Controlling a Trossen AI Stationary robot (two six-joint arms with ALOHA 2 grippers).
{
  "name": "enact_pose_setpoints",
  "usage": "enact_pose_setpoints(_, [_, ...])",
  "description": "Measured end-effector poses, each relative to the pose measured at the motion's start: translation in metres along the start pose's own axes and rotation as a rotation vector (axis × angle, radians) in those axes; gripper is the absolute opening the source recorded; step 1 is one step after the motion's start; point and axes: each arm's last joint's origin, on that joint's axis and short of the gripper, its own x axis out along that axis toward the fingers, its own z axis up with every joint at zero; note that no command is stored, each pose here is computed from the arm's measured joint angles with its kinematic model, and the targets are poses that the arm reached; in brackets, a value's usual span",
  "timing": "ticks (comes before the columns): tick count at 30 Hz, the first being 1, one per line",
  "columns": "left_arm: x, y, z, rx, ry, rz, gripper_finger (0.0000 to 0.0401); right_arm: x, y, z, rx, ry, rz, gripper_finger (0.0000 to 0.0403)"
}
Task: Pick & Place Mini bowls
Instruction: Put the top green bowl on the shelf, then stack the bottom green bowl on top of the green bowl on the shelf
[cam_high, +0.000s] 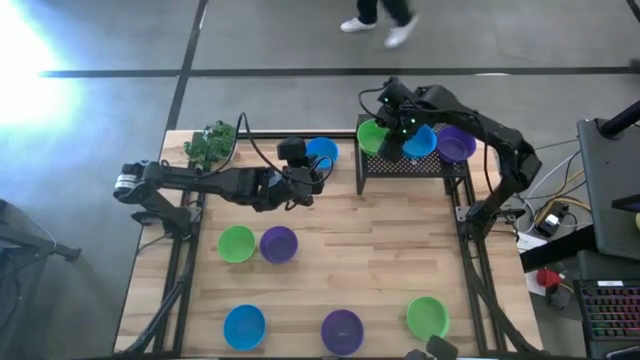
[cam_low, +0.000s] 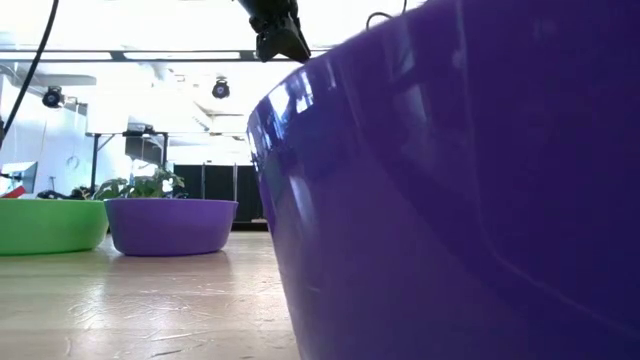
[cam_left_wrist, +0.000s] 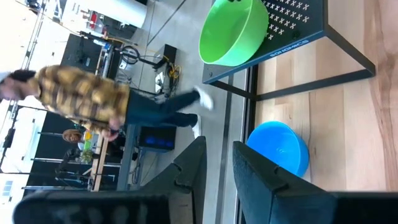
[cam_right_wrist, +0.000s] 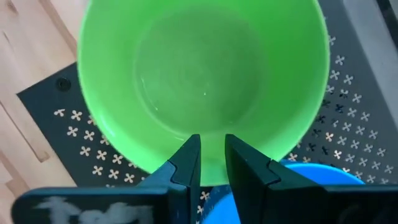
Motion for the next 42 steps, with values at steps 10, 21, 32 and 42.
enact_pose_setpoints(10, [0.000, 0.000, 0.000, -0.001, 0.000, 0.000, 0.0082, -0.042, 0.013, -0.014, -0.007, -0.105, -0.001, 0.0068])
enact_pose_setpoints(21, [0.000, 0.000, 0.000, -0.042, 0.000, 0.000, 0.0082, -0.083, 0.103, -0.063, -0.248, -0.074, 0.130, 0.0068])
enact_pose_setpoints(32, [-0.005, -0.003, 0.002, -0.044, -0.012, -0.010, 0.0082, -0.065, 0.180, -0.148, -0.435, 0.032, 0.205, 0.0068])
enact_pose_setpoints(42, [-0.007, -0.005, 0.004, -0.046, -0.063, -0.081, 0.0082, -0.034, 0.216, -0.204, -0.405, 0.093, 0.238, 0.0068])
